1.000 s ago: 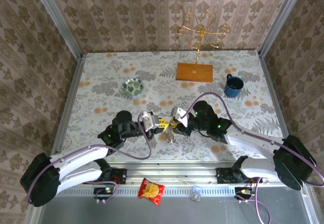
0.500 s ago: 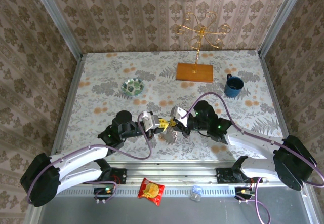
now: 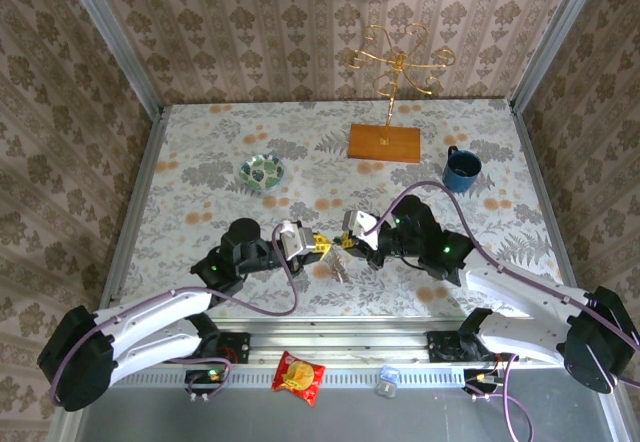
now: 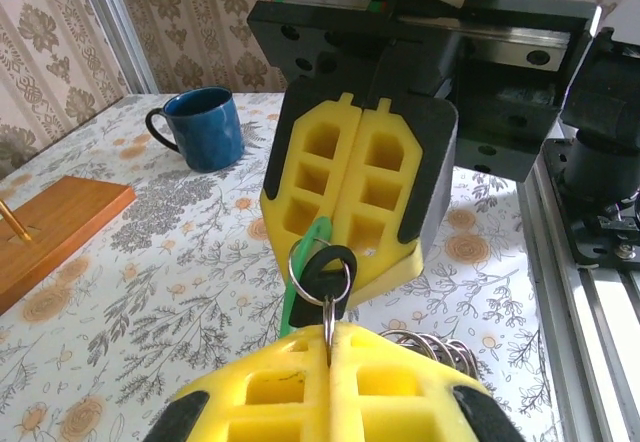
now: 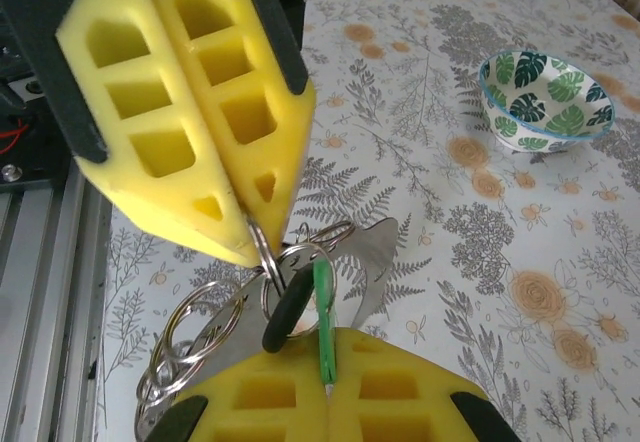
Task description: Put the keys on the keyring
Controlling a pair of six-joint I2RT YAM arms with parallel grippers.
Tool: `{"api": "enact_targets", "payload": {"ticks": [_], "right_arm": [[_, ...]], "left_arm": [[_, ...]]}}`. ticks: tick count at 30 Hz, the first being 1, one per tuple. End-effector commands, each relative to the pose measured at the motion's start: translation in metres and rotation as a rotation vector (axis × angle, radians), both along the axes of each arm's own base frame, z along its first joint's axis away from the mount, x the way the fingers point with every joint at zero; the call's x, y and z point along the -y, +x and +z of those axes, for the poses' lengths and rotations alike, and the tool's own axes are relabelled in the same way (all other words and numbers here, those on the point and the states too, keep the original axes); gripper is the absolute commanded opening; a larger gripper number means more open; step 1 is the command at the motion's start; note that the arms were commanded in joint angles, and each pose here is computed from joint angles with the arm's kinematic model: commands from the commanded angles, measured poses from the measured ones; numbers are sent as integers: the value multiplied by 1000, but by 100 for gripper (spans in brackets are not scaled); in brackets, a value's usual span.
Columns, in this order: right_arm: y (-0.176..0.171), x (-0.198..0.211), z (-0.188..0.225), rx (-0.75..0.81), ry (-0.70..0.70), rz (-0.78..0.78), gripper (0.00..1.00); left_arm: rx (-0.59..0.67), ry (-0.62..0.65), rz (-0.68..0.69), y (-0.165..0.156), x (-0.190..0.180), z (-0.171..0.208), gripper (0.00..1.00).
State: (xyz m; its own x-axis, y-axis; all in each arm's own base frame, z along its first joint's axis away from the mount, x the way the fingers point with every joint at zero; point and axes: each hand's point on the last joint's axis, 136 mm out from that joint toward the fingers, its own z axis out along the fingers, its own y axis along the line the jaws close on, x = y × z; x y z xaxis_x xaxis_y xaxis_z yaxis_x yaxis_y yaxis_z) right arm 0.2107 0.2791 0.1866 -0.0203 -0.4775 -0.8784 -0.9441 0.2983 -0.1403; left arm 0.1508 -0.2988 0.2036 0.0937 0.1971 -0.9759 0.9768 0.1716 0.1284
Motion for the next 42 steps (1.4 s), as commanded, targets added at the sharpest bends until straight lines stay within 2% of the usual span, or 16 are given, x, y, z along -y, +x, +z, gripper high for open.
{"api": "enact_targets", "payload": {"ticks": [1,4,6,9,11,16,20,24,27,31,33,35,42], "right_arm": [[2,3,26,51,2,-4,0],[3,4,32,54,-5,-8,0],[4,4,36,54,-12,-13,0],[4,-2,41,50,-20,-1,0],[3,-11,45,48,-12,13,0],[-5,-48,61,37,58,81,0],[-15,-88,66,-2,135,140,0],[2,-110,57,-36,150,82,0],[14,-107,11,-34,7,43,0],[24,-73,-43,-14,-241,22,0],[31,-52,-60,-3,-346,6,0],[36,-28,-77,21,-474,-3,0],[44,36,-123,73,-848,-1,0]], "left_arm": [[18,13,3,0,0,5,19],[34,-7,41,5,-2,9,43],[55,-30,92,12,-7,15,53],[102,-89,237,28,-24,30,62],[139,-143,365,40,-42,44,66],[189,-246,754,66,-114,79,72],[196,-273,929,68,-157,95,72],[187,-289,1085,72,-189,101,74],[170,-242,1129,76,-195,93,77],[111,-177,1152,84,-194,73,82],[80,-161,1154,88,-192,65,87],[47,-150,1157,92,-191,55,100],[-48,-96,1177,106,-195,29,100]]}}
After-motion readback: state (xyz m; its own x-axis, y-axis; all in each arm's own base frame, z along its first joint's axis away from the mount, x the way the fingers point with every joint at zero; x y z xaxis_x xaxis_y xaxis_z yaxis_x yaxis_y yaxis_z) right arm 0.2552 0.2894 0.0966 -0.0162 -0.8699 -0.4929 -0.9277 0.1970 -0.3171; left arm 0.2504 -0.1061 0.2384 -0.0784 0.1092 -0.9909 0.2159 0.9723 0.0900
